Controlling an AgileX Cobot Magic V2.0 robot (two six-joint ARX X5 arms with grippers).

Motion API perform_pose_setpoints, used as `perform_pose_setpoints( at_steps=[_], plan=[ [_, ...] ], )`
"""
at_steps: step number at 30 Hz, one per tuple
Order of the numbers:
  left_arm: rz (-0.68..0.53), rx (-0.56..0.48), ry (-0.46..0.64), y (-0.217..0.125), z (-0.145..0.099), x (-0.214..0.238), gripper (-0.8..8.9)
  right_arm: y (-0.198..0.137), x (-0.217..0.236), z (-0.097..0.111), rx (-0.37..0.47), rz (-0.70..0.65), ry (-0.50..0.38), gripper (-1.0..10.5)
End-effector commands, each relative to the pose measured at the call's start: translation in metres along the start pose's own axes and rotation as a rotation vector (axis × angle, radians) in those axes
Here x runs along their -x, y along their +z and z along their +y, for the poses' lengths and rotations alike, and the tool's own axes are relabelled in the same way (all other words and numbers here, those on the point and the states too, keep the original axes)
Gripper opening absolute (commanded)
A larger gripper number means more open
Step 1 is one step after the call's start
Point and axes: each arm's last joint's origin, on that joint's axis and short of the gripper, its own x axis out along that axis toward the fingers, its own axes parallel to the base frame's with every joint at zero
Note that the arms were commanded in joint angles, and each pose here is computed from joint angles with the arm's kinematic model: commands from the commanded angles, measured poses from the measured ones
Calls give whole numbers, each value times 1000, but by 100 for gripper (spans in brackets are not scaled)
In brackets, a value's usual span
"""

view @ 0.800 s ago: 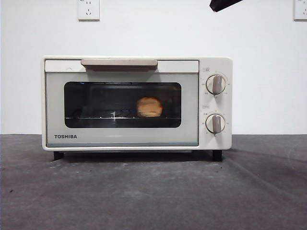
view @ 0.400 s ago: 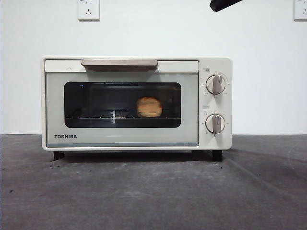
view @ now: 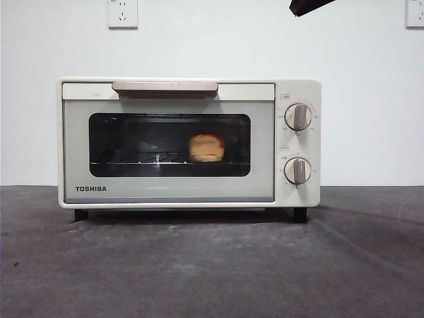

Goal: The left arm flap open the oven, the right arm pick bread and place it into oven, the left arm flap close the oven

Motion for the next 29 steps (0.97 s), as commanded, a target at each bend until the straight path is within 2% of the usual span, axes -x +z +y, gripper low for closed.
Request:
perform_pose_setpoints(
  at_steps=[1, 20, 25, 29],
  plan=[
    [13, 6, 4, -6, 0, -2, 19, 2, -1, 2, -7, -8, 7, 8],
    [14, 6, 5, -6, 0, -2, 19, 2, 0, 2, 8, -9, 6, 8],
    [14, 6, 5, -6, 0, -2, 19, 5, 6, -12, -24, -51, -72, 8],
    [14, 6, 5, -6, 0, -2, 19, 2, 19, -30, -65, -119, -98, 8]
  ],
)
